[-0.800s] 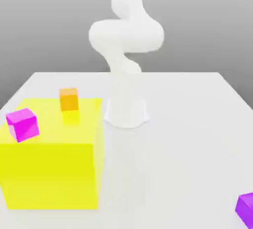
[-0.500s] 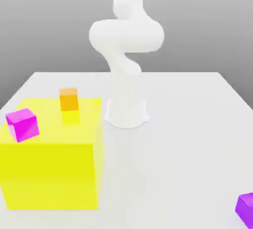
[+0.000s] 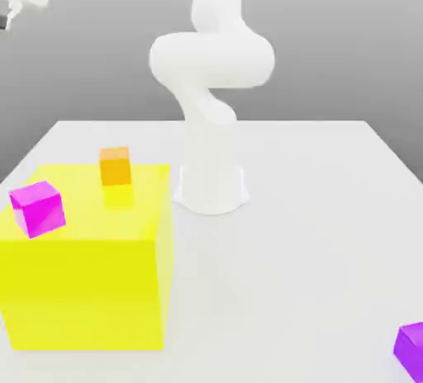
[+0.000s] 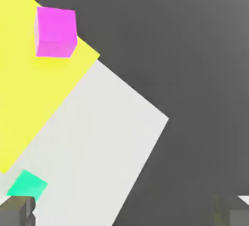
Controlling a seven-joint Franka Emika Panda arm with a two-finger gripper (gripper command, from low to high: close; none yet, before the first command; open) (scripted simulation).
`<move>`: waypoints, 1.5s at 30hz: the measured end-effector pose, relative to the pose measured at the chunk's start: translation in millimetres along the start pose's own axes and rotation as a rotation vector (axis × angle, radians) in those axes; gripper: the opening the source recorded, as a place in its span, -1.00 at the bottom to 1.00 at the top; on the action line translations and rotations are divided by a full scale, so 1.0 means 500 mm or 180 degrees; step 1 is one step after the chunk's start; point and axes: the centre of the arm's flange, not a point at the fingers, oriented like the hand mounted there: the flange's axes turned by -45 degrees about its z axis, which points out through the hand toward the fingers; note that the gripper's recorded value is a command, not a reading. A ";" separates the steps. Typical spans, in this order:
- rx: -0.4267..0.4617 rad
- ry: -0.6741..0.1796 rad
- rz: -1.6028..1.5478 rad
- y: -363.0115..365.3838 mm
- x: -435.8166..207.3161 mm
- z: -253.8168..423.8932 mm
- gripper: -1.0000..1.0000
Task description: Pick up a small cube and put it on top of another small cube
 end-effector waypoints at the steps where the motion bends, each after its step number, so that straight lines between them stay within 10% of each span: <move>1: 0.0068 -0.0029 -0.0123 -0.005 -0.016 0.030 0.00; 22: 0.1381 0.0036 -0.2738 -0.231 -0.064 0.668 0.00; 23: 0.1385 0.0037 -0.2745 -0.240 -0.067 0.686 -1.00; 45: 0.1146 -0.0058 -0.2509 -0.134 -0.019 0.305 -1.00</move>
